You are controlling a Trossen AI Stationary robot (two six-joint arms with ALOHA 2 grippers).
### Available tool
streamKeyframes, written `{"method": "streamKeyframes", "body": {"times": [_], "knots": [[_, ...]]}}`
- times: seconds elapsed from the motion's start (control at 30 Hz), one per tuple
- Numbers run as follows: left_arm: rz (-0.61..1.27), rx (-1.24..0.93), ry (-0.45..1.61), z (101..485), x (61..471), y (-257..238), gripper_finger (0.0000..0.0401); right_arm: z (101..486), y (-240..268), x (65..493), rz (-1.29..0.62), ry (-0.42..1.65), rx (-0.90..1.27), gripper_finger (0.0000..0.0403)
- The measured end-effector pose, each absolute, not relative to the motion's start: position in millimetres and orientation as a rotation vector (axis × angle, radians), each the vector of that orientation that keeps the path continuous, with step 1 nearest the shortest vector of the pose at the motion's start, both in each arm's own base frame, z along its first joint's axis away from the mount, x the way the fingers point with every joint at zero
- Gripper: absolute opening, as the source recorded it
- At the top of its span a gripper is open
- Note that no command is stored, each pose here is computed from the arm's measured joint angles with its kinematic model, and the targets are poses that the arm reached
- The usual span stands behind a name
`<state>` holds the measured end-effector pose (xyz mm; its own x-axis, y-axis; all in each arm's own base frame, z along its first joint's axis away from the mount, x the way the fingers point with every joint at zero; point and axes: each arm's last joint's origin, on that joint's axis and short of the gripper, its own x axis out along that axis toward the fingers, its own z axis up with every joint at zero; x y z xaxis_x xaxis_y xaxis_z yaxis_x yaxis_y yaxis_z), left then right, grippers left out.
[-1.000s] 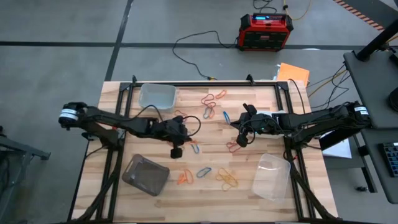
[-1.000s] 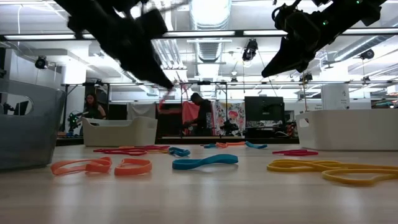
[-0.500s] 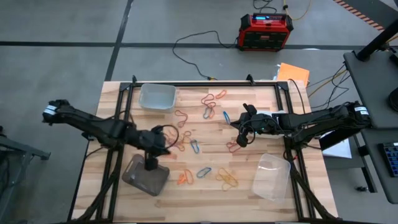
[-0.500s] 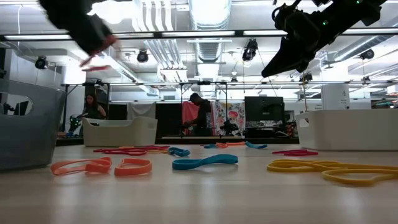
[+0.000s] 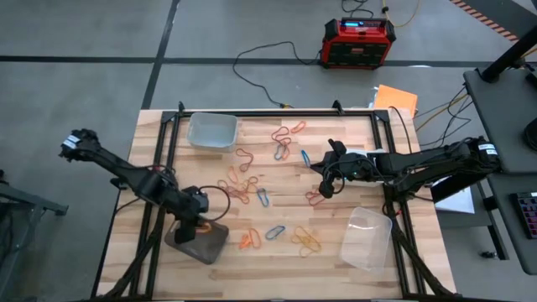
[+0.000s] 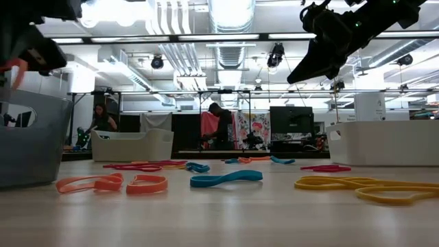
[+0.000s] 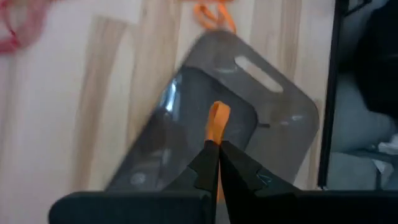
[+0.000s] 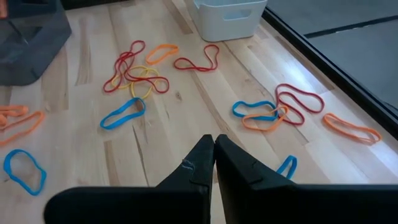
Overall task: Sort rubber bands into baskets
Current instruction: Put the orange rubber band into the black bin
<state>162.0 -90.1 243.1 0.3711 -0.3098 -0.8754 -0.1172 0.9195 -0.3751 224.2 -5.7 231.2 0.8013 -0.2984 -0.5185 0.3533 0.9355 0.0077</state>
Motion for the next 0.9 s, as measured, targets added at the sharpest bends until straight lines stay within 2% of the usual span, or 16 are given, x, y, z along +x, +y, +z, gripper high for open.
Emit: {"method": "streamKeyframes", "body": {"times": [0.33,0.73,0.9], "knots": [[-0.136,-0.397,1.327,226,168,-102,0.0,231,-6,224,-0.35,0.538,0.107,0.0009],[0.016,-0.406,1.459,208,172,-104,0.0,231,-6,224,-0.35,0.539,0.105,0.0009],[0.038,-0.402,1.484,205,172,-104,0.002,231,-6,224,-0.349,0.54,0.103,0.0009]]}}
